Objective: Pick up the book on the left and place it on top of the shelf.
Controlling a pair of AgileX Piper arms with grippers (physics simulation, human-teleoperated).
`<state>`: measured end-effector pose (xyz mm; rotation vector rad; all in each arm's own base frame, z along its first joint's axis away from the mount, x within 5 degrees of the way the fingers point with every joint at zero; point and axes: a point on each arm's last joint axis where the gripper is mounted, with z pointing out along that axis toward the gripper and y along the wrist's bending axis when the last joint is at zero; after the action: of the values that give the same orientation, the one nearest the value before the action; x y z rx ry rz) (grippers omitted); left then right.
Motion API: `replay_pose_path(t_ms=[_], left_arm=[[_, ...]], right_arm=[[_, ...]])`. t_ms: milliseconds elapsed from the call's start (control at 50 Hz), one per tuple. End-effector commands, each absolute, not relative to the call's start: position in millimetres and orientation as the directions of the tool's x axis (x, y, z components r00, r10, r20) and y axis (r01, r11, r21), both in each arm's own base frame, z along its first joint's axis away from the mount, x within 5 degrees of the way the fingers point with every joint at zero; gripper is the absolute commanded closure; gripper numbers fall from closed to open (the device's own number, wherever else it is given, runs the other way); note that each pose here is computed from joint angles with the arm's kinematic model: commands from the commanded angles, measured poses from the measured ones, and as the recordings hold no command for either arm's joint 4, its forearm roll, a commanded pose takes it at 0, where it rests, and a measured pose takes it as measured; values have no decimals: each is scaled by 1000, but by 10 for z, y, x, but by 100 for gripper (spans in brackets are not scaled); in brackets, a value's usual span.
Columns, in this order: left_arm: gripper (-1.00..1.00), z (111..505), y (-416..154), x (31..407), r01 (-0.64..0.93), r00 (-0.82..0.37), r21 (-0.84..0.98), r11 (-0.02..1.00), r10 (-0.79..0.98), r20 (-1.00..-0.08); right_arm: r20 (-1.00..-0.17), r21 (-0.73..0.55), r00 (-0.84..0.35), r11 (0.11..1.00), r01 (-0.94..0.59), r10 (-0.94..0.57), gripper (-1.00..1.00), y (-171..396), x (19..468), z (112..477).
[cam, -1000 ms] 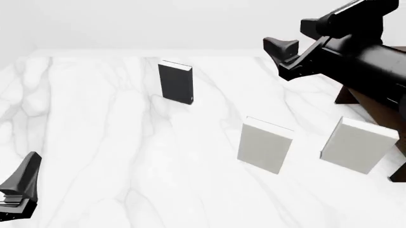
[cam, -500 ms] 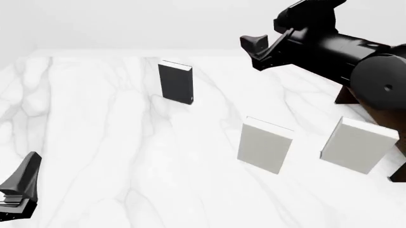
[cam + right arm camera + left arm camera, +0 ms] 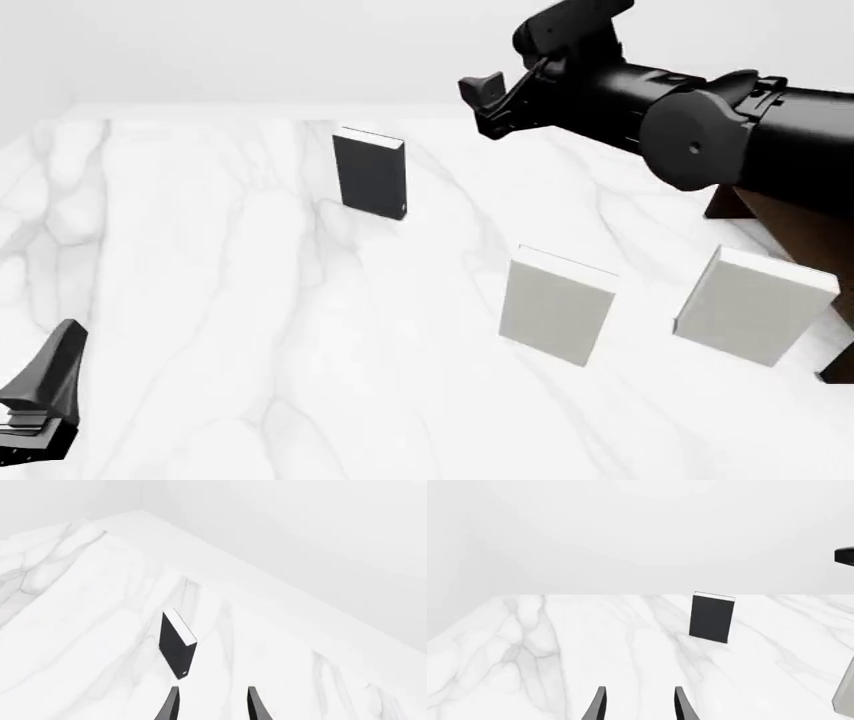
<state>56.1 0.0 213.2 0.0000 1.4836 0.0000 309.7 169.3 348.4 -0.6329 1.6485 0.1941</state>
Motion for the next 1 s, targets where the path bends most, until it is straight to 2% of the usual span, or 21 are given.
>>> replay_pose_path(t_ms=[20,1000], left_arm=[[-100,2132,0,561,0,87,0,1000,0,-996],[-100,2132,0,561,0,87,0,1000,0,-996]], right_arm=[[-953,-216,-72,824,-524,-296,-100,1858,3261,3380],[-977,-105,-102,844,-526,-186,-100,2202,3690,2973]])
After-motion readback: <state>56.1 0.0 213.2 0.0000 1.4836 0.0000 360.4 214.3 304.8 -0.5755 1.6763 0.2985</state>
